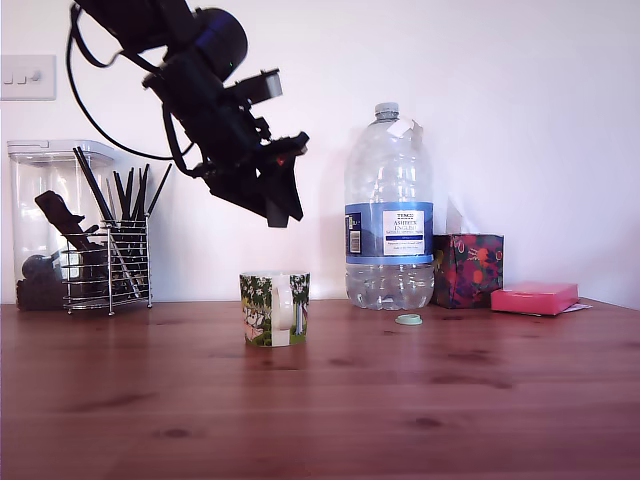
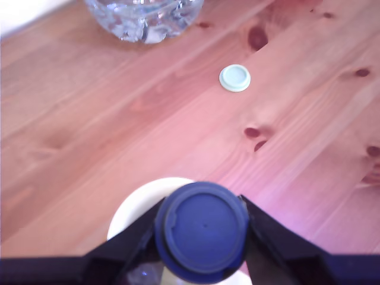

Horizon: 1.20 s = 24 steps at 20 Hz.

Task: Pick up the coffee capsules from the table one by one and drop them inside the nearest coffee cup

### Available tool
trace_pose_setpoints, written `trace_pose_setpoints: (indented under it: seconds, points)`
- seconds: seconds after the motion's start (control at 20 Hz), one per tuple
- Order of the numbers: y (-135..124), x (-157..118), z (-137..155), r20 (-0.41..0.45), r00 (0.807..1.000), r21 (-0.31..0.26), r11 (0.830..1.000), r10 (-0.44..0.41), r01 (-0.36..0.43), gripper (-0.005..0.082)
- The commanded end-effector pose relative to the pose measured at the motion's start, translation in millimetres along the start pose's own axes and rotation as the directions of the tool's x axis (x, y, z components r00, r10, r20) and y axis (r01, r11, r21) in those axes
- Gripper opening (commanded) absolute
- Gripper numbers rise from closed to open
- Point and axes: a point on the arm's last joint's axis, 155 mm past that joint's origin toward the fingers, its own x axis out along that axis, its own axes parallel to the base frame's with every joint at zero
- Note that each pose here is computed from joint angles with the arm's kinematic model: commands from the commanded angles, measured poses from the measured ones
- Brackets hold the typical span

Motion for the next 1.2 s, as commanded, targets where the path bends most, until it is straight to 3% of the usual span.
trace_pose_setpoints:
  seconds: [0.0, 0.5, 0.55, 0.65, 0.7, 0.8, 0.95, 1.0, 1.15]
  points:
    - [2, 23, -24, -0.065, 0.998, -0.014, 1.000, -0.013, 0.012, 0.0248]
    - [6, 30, -31, -0.083, 0.997, -0.019, 1.000, -0.009, 0.008, 0.0271]
    - [6, 30, -32, -0.083, 0.997, -0.020, 1.000, -0.009, 0.008, 0.0338]
    - [6, 30, -32, -0.083, 0.996, -0.021, 1.000, -0.010, 0.008, 0.0554]
    - [5, 30, -32, -0.084, 0.996, -0.024, 1.000, -0.010, 0.008, 0.0608]
    - [6, 30, -31, -0.080, 0.997, -0.023, 1.000, -0.009, 0.007, 0.0612]
    - [5, 28, -29, -0.077, 0.997, -0.022, 1.000, -0.009, 0.007, 0.0535]
    - [5, 25, -29, -0.079, 0.997, -0.023, 1.000, -0.009, 0.007, 0.0461]
    - [1, 12, -29, -0.099, 0.995, -0.041, 0.999, -0.015, 0.011, 0.0101]
